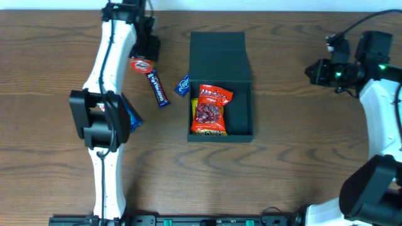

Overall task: Pack container
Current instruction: 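Lift and carry the red can over the green box, then lower the red can into the box's right side and release, then move the left gripper back to the blue Eclipse mints tin, then grasp the blue Eclipse mints tin with the left gripper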

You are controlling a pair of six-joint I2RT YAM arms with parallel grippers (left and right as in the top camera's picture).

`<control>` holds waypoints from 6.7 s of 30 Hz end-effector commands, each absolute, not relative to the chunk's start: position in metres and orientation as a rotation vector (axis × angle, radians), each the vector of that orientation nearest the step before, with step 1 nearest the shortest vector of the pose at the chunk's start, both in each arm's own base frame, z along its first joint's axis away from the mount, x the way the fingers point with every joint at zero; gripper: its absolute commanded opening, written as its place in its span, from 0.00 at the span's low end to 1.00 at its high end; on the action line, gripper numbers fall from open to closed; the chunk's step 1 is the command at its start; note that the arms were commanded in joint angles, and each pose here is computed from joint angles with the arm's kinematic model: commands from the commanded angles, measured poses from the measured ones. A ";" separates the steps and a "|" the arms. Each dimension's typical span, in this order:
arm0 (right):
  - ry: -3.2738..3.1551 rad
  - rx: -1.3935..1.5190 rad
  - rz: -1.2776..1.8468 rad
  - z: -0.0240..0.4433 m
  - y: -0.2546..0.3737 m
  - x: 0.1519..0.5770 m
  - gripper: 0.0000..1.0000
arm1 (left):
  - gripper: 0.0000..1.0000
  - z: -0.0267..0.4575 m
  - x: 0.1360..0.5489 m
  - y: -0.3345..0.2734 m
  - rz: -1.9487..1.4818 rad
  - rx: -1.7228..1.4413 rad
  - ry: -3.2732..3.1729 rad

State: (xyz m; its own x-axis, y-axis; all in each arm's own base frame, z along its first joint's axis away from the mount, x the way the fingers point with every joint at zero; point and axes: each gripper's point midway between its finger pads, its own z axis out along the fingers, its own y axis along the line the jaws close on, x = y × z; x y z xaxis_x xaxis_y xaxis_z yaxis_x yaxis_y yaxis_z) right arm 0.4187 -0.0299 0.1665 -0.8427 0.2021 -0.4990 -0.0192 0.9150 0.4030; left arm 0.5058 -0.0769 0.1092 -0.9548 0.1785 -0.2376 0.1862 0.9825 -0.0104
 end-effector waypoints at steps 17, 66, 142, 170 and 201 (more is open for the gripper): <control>2.468 0.242 0.450 0.176 -0.093 0.412 0.02 | 0.57 0.150 0.417 -0.293 -0.217 0.343 2.876; 2.466 0.259 0.441 0.175 -0.100 0.409 0.02 | 0.98 0.081 0.313 -0.356 -0.169 0.107 3.137; 2.494 0.282 0.462 0.172 -0.097 0.404 0.03 | 0.95 0.033 0.468 -0.183 -0.307 1.217 2.648; 2.491 0.280 0.460 0.172 -0.097 0.404 0.03 | 0.61 -0.006 0.451 -0.191 -0.258 1.269 2.687; 2.490 0.279 0.461 0.172 -0.097 0.404 0.03 | 0.06 0.001 0.465 -0.154 0.069 1.105 2.789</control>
